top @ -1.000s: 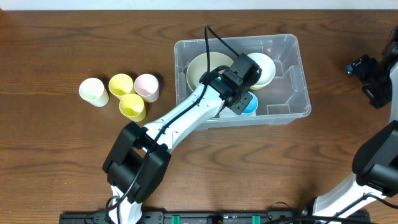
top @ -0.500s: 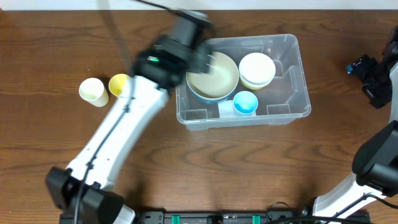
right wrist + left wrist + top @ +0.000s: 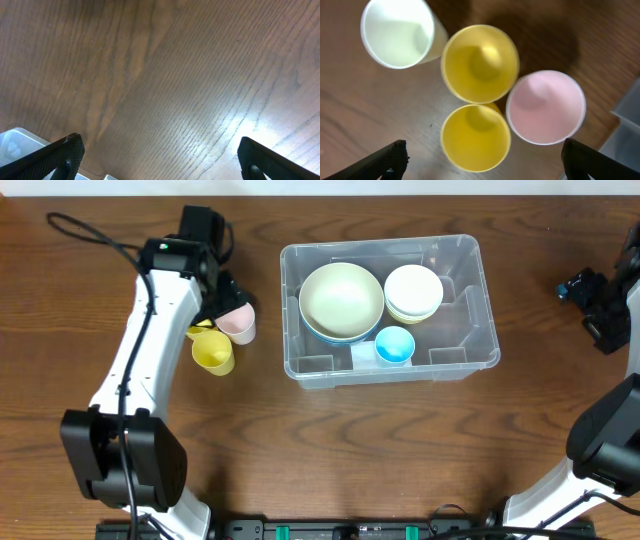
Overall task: Pack container
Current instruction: 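Move the left gripper back to the white cup and grasp it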
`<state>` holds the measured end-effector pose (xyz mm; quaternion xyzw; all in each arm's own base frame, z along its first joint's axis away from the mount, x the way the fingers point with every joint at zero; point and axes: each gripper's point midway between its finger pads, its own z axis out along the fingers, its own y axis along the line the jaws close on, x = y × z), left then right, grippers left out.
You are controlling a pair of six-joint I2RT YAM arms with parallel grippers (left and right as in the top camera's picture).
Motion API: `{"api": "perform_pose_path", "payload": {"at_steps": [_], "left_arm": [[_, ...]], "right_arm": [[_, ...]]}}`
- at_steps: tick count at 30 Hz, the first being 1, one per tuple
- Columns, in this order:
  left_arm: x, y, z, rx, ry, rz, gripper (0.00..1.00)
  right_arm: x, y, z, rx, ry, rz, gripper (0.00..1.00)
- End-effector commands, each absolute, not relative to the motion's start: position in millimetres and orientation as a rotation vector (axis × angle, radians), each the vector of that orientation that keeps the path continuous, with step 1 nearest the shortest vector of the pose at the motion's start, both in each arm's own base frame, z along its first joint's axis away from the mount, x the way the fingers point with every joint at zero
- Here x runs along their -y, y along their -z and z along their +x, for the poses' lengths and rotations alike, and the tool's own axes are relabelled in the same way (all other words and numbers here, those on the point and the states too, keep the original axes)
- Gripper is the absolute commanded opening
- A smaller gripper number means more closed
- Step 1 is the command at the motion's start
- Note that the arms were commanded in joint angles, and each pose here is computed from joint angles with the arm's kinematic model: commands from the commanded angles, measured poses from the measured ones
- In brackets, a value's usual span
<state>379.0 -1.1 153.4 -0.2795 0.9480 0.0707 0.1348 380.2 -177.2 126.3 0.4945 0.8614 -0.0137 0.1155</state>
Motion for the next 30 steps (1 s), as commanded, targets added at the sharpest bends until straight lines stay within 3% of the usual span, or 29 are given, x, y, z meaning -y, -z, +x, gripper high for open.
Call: {"api": "perform_pose_path", "payload": {"at_steps": [1,17,30], "left_arm": [[-6,-154,373,-2.731,-0.196,-0.916,0.98],[-120,-145,349,-2.612,-0.266,-1.317,0.98],[-129,-89,333,-2.625,-0.284,-1.385,0.98]], "right_arm": [[181,-129,377,-2.503,0.044,1.475,0.99],[181,-129,377,-2.503,0.044,1.475,0.99],[181,-129,377,-2.503,0.044,1.475,0.99]]}}
